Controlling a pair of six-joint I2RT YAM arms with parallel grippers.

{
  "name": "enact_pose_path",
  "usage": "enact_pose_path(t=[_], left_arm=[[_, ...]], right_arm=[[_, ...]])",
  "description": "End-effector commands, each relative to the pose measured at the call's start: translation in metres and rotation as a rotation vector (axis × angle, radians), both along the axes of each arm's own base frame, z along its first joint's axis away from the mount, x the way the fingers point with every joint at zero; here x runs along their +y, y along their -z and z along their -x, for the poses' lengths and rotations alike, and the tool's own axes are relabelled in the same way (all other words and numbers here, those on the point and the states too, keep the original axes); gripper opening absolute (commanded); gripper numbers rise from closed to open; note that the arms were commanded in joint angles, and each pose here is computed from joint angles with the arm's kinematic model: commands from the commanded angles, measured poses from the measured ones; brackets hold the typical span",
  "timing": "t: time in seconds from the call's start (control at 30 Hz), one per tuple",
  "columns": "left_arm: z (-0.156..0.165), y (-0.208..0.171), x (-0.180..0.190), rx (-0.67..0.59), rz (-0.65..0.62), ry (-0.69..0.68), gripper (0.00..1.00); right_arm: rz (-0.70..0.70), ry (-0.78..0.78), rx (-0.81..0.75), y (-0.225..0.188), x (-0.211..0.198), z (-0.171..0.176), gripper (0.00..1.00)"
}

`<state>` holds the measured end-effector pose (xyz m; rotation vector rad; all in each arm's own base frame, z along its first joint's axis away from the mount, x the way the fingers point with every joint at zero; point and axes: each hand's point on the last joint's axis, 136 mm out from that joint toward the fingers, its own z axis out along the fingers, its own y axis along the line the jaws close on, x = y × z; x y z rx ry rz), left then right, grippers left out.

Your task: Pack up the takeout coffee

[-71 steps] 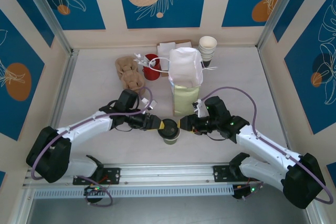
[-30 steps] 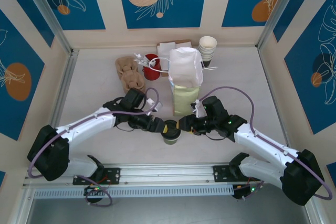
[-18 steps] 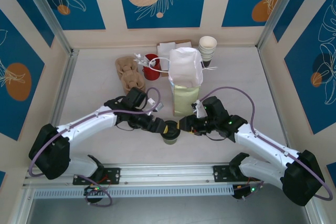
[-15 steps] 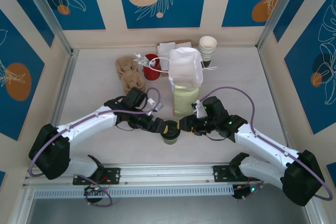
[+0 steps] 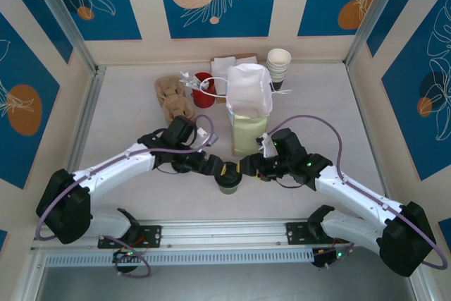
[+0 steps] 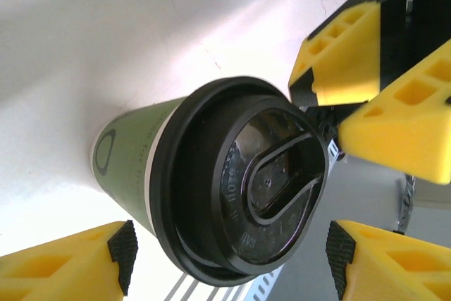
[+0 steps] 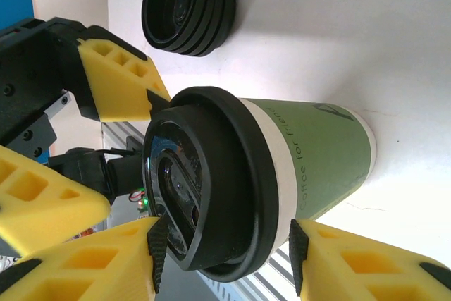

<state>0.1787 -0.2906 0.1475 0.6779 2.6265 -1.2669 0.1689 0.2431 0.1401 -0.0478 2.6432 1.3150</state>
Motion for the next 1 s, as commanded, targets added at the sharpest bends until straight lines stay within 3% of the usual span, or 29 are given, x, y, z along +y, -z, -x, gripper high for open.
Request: enact_pose_path(t=[0.0, 0.17, 0.97], left_arm=[[-0.01, -0.009, -0.002, -0.06, 0.021, -0.038, 0.71], [-0.013, -0.001, 0.001, -0.056, -0.005, -0.066, 0.66], [0.004, 0.03, -0.004, 0.007, -0.054, 0.001, 0.6]], right_arm=[[-0.006, -0.021, -0.031, -0.012, 0.004, -0.001, 0.51], [0.003, -0.021, -0.029, -0.009, 0.005, -0.001, 0.51], [0.053, -0.034, -0.028, -0.002, 0.007, 0.0, 0.51]])
